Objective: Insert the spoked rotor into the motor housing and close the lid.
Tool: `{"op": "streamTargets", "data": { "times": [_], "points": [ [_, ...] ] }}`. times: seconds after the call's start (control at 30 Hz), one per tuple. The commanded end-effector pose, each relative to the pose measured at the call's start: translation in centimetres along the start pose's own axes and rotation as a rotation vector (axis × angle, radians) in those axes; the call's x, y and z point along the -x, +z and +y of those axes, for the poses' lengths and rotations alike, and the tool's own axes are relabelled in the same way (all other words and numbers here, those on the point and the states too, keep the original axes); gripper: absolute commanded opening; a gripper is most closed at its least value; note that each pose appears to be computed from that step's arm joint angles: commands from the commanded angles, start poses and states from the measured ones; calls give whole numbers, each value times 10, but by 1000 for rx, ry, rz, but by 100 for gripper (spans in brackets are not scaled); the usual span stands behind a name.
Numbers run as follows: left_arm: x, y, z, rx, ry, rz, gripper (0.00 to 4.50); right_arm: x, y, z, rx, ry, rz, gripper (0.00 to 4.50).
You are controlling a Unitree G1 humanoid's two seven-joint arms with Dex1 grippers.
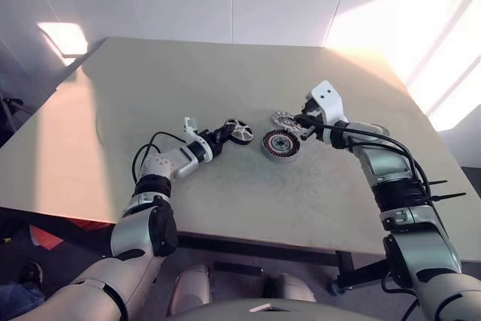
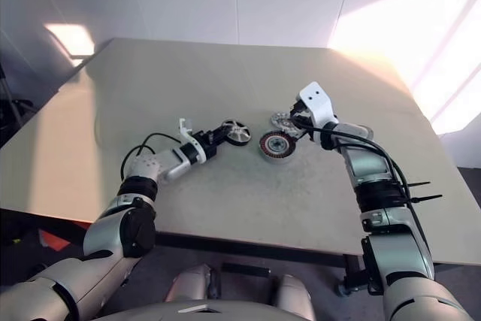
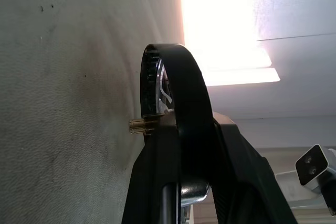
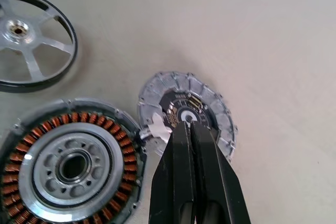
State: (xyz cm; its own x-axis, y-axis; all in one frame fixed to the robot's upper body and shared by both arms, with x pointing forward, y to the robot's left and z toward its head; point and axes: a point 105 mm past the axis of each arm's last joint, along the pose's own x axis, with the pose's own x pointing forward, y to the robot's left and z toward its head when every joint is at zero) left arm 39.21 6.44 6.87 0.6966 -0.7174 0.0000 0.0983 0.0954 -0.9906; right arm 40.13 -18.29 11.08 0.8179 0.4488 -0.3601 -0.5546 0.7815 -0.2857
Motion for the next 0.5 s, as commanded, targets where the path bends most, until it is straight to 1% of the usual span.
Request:
{"op": "streamTargets", "data": {
  "times": [0.03,0.13,0.27,0.5],
  "points": [
    [-9,-2,-45,54,-207,42,38,10,1,-35,21,-155,34,0],
    [-17,-16,-61,66,-269,117,38,16,-19,-56,23,-260,128,0],
    [-26,-33,-72,48,-298,195,38,25,-32,-69,28,-324,176,0],
    [-44,-57,-68,-7,-275,262,38,34,-39,-75,16,-378,192,0]
  ]
}}
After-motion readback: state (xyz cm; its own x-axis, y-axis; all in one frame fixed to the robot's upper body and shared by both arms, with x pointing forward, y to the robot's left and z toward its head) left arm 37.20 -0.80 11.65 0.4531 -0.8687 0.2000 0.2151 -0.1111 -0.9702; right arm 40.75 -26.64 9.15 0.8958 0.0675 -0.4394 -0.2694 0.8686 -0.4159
